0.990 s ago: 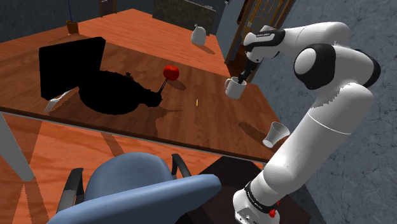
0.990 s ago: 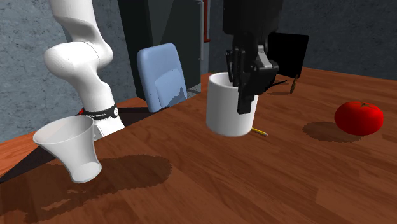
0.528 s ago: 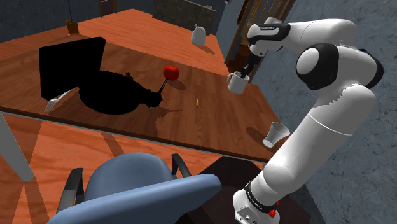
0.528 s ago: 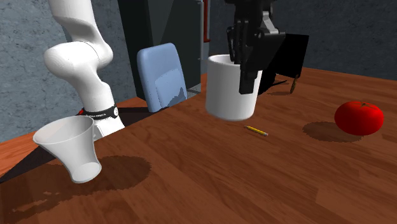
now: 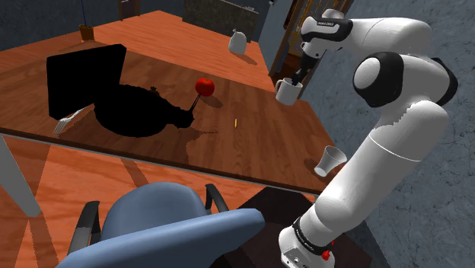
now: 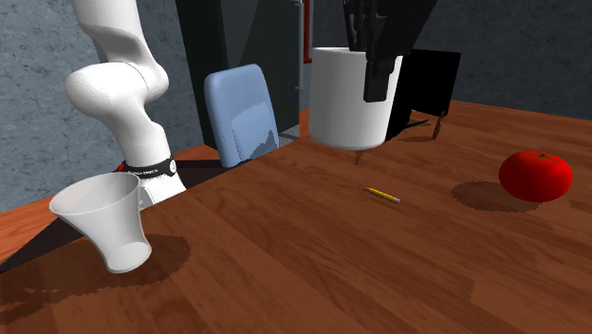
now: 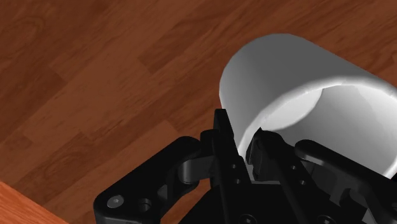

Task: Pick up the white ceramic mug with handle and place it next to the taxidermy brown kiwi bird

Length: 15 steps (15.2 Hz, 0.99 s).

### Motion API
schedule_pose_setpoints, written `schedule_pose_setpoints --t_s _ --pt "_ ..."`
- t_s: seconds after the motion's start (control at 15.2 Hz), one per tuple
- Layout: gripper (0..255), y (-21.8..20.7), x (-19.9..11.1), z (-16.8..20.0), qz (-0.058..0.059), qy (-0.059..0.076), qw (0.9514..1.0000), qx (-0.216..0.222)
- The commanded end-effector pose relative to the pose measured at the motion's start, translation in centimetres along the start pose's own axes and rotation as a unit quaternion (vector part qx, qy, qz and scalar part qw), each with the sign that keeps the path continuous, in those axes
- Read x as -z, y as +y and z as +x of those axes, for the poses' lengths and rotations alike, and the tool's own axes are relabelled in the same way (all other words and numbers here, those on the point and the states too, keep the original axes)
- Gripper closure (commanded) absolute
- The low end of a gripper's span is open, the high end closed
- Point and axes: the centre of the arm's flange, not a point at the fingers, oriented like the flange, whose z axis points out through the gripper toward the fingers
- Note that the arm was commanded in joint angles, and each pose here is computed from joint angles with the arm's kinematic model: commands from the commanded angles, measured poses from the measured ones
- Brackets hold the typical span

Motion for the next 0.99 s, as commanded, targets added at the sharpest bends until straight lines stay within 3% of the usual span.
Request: schedule_pose_setpoints --t_s 0.0,0.92 --pt "255 -0.1 1.1 0.0 0.000 0.000 1.0000 0.000" --pt "255 0.0 8.5 0.4 0.000 0.000 1.0000 0.000"
